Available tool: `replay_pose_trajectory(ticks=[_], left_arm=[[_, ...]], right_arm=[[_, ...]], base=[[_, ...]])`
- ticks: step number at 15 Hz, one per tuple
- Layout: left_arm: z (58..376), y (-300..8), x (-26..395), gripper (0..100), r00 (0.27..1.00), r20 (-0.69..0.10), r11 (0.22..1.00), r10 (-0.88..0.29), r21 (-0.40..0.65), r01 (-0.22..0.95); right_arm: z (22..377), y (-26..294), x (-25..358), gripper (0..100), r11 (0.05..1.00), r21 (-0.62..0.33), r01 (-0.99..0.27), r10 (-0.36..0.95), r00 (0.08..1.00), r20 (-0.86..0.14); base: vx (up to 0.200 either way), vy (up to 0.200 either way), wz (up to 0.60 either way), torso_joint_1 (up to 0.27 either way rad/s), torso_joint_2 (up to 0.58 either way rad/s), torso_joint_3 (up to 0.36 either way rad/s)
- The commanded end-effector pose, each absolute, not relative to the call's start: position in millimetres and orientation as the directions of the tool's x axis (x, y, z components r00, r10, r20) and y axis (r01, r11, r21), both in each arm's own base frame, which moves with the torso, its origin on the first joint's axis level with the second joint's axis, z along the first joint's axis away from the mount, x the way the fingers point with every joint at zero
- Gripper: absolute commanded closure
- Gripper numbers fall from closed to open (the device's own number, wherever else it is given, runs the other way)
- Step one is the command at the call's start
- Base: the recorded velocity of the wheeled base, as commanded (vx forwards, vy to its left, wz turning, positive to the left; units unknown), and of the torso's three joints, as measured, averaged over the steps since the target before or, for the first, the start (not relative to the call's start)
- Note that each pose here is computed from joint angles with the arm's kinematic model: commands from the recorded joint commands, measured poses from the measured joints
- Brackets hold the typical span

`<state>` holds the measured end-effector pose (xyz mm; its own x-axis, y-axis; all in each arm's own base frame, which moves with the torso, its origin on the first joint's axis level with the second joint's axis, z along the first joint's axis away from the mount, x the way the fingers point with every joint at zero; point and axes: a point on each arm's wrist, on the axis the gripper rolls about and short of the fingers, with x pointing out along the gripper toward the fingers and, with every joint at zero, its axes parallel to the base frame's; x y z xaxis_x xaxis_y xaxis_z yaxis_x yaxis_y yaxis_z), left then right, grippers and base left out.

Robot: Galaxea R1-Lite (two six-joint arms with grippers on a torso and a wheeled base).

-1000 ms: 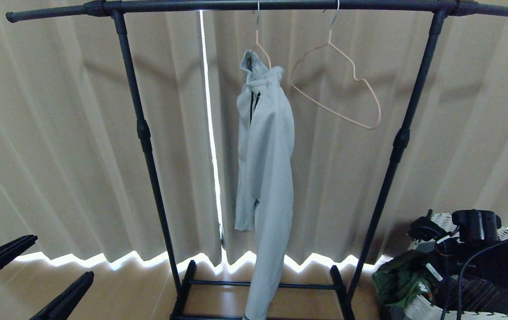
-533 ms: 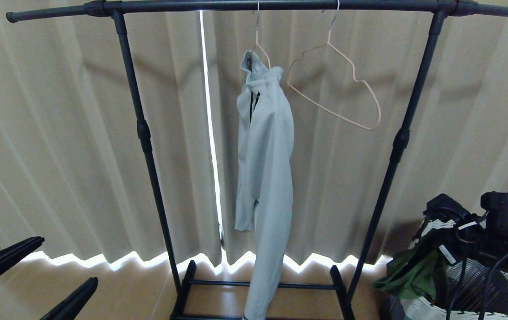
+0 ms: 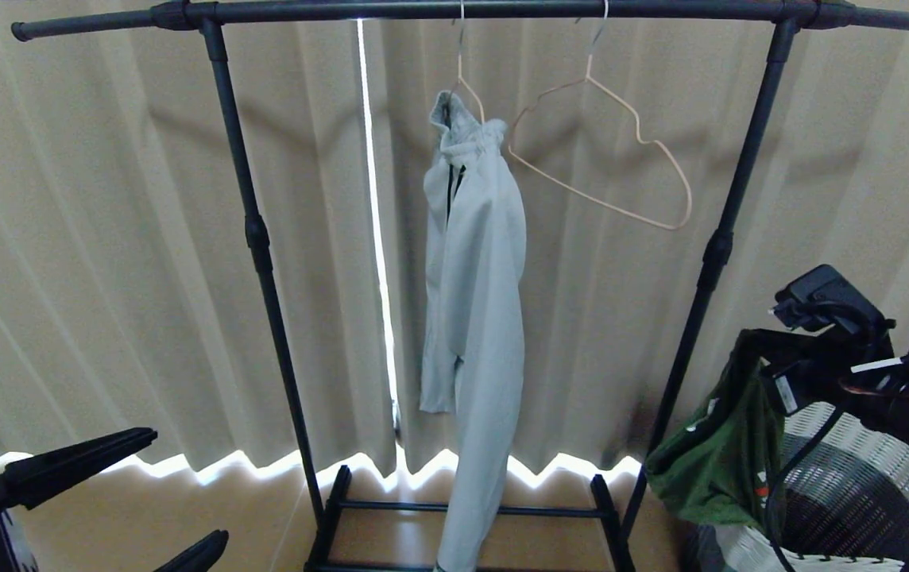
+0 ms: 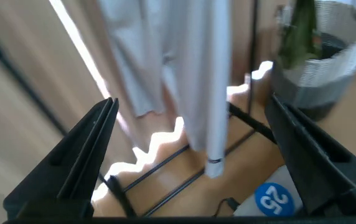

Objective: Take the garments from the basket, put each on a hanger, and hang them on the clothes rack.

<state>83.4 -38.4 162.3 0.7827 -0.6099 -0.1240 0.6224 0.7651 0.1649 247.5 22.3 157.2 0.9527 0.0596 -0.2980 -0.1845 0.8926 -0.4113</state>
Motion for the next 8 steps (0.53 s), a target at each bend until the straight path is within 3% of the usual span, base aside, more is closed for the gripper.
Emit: replay_pose_trajectory(ticks=[1, 6, 8], left_arm=[[168.6, -52.5, 96.6, 0, 0.729, -0.156, 0.713, -0.666, 0.154, 0.684], [175.2, -84.7, 135.7, 0, 0.662, -0.238, 0.663, -0.710, 0.088, 0.743], [174.8, -118.8, 163.9, 0, 0.603, -0.290, 0.637, -0.743, -0.028, 0.771]], right_arm=[[187.7, 37.1, 232.6, 100, 0.895, -0.402, -0.192, 0.129, 0.975, -0.178], [204.3, 45.2, 217.3, 100, 0.908, -0.352, -0.227, 0.197, 0.973, -0.119], [211.0, 47.9, 207.4, 100, 0.916, -0.313, -0.253, 0.235, 0.967, -0.095]], base=[[0.000, 0.000, 0.00, 0.000, 0.00, 0.000], [0.000, 0.000, 0.00, 0.000, 0.00, 0.000], [0.000, 0.000, 0.00, 0.000, 0.00, 0.000]])
